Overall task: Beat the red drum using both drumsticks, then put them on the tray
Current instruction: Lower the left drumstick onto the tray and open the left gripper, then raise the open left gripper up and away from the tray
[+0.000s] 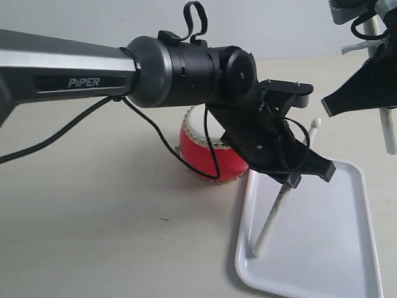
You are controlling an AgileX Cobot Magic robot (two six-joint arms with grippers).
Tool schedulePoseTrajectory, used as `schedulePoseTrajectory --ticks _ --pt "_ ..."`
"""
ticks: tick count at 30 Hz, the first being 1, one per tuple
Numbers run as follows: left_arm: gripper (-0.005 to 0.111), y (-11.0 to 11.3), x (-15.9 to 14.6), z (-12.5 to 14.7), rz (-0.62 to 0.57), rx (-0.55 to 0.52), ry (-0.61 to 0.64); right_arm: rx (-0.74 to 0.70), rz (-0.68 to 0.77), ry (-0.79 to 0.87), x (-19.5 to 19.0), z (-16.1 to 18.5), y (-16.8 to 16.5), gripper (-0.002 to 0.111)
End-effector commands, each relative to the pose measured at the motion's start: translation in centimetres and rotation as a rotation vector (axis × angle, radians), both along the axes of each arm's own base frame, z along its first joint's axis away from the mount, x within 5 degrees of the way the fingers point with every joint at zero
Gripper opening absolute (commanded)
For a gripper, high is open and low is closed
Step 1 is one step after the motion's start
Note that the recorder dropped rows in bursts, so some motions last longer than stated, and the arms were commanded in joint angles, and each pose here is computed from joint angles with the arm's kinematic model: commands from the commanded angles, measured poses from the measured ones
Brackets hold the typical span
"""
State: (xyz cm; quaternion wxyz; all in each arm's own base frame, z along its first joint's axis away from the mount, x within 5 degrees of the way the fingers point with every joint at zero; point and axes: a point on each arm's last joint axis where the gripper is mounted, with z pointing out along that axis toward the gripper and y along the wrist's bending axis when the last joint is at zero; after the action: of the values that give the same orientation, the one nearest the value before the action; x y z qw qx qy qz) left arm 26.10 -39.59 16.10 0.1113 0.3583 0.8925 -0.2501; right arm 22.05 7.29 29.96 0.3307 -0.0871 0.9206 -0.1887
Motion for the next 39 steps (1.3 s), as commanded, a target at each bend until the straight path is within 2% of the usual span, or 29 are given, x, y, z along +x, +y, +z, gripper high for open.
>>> schedulePoseTrajectory --ticks 1,6,19,21,26,28,30,34,39 --pt "0.0 -0.3 0.2 -3.4 -0.001 0.056 0.058 0.005 0.021 -0.025 0.2 0.4 0.0 0.0" --pt "0.0 -0.2 0.1 -4.9 -0.01 0.094 0.084 0.0 0.023 -0.026 0.2 0.4 0.0 0.0" --pt "0.001 -0.1 0.1 -5.0 -0.016 0.103 0.088 0.001 0.024 -0.024 0.2 0.4 0.0 0.0" --pt "0.008 -0.2 0.1 -5.0 -0.014 0.1 0.084 0.001 0.024 -0.024 0.2 0.4 0.0 0.0" --pt "0.038 -0.2 0.2 -5.0 -0.008 0.096 0.081 0.001 0.024 -0.024 0.2 0.4 0.0 0.0" --pt "0.042 -0.2 0.2 -4.9 -0.008 0.094 0.08 0.001 0.024 -0.024 0.2 0.4 0.0 0.0" --pt "0.043 -0.2 0.1 -3.7 -0.011 0.078 0.072 0.001 0.024 -0.024 0.2 0.4 0.0 0.0" --pt "0.043 0.6 -0.6 0.8 -0.062 0.073 0.061 0.005 0.058 0.037 -0.1 0.0 0.2 0.0" --pt "0.043 2.6 -1.6 6.3 -0.102 0.115 0.008 -0.066 -0.018 0.141 -1.0 -0.3 -0.7 0.0"
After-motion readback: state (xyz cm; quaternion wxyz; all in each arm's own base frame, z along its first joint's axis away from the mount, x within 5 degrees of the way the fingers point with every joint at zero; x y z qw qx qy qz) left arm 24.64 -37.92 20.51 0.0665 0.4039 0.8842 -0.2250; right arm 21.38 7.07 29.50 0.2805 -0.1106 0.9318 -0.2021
